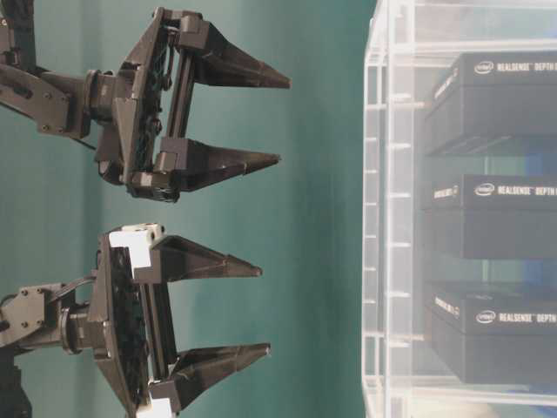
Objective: Take the box out of the case with both arms.
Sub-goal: 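Align left gripper over left black box, right gripper over right box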
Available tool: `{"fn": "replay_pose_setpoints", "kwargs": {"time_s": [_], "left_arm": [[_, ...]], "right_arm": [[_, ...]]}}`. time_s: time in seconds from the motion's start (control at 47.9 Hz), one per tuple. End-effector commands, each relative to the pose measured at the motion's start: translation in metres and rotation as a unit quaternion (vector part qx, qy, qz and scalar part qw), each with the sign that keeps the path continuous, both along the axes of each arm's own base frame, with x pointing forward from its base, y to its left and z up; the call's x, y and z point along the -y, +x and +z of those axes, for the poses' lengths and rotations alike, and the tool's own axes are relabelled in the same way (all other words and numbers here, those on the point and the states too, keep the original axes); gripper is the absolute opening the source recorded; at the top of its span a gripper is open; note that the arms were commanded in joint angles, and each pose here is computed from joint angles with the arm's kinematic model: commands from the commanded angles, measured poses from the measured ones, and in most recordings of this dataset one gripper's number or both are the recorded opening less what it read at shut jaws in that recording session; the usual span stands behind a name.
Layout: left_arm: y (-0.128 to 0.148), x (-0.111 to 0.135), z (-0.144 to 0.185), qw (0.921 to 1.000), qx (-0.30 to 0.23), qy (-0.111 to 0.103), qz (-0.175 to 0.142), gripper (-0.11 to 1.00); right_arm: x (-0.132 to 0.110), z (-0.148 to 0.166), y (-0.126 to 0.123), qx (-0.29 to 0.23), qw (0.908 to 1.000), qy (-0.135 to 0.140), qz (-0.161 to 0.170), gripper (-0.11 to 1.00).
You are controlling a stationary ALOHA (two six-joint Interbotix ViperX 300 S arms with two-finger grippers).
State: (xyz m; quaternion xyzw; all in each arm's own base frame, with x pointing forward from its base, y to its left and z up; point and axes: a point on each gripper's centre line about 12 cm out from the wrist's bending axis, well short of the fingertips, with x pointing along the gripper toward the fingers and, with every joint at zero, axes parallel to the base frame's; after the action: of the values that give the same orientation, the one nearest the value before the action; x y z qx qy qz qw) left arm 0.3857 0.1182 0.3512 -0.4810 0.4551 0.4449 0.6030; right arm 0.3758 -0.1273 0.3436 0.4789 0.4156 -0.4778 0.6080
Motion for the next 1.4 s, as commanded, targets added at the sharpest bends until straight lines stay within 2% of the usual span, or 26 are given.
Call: {"fn": "replay_pose_setpoints", "kwargs": {"time_s": [0.0, 1.378], "left_arm": [[-0.0006, -0.0001, 0.0124, 0.9998, 0.017, 0.009, 0.000, 0.92], [0.0033, -0.0041, 0.0054, 0.9999, 0.007, 0.013, 0.000, 0.92]], "right_arm": [[-0.0012, 0.0136, 0.0003, 0.021, 0.9998, -0.006, 0.001, 0.95], [-0.0015, 0.0102, 0.0035, 0.021, 0.9998, -0.004, 0.003, 0.95]]}}
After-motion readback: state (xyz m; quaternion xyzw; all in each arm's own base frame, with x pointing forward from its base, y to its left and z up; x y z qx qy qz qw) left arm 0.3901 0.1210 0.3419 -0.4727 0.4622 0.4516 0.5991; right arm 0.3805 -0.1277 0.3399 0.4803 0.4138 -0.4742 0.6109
